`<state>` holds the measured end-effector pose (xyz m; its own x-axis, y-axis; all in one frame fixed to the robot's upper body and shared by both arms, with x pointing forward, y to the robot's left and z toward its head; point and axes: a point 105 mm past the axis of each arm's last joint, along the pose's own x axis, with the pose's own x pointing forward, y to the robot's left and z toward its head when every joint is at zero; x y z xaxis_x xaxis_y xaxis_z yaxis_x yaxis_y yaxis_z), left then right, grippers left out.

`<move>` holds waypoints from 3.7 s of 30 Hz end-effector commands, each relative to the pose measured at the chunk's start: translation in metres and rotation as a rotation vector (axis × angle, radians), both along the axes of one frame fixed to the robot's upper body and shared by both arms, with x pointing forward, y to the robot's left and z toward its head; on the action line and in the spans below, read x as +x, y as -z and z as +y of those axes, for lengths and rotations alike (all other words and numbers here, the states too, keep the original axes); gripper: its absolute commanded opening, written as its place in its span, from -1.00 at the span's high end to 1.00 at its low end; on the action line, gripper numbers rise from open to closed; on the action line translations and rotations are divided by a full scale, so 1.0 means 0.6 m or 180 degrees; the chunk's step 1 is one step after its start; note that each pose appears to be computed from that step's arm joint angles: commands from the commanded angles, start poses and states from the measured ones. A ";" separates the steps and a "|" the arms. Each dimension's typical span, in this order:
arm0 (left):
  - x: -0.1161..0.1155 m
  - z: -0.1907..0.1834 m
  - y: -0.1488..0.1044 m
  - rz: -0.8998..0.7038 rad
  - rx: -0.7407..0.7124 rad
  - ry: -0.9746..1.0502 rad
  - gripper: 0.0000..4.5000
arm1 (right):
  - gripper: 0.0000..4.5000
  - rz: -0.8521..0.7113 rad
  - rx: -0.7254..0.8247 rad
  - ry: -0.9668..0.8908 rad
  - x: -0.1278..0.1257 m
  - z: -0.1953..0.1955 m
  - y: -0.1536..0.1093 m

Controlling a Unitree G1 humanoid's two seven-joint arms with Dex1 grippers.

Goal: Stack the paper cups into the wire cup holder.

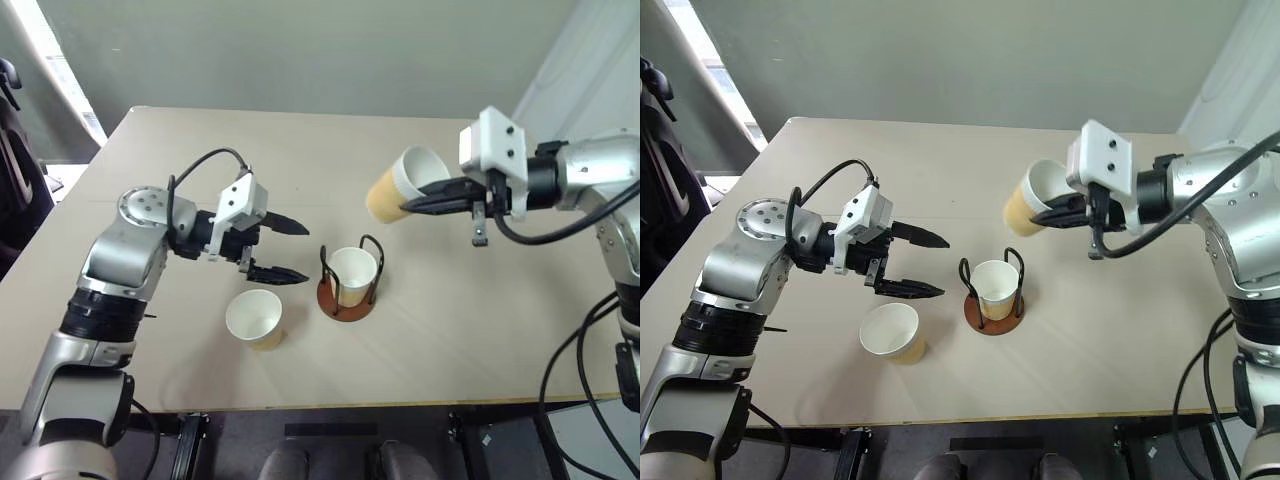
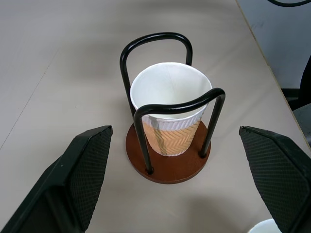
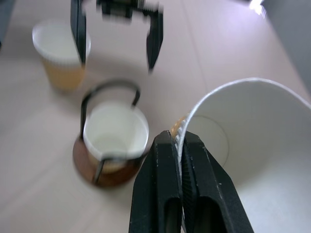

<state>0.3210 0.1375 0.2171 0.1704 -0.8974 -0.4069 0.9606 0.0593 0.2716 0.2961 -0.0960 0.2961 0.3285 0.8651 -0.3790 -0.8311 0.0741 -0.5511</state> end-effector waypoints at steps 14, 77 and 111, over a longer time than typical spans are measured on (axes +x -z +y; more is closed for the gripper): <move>0.001 -0.011 -0.014 -0.0121 0.0029 0.0110 -1.00 | 0.98 0.0107 -0.0205 -0.0358 -0.035 0.048 0.047; -0.090 0.079 -0.042 -0.0112 0.0759 0.0024 -1.00 | 0.15 0.0815 0.0693 0.0234 -0.007 0.004 0.090; -0.128 0.064 0.047 0.0046 0.1503 0.0478 -1.00 | 0.15 0.0603 0.0464 0.0141 -0.021 -0.072 0.108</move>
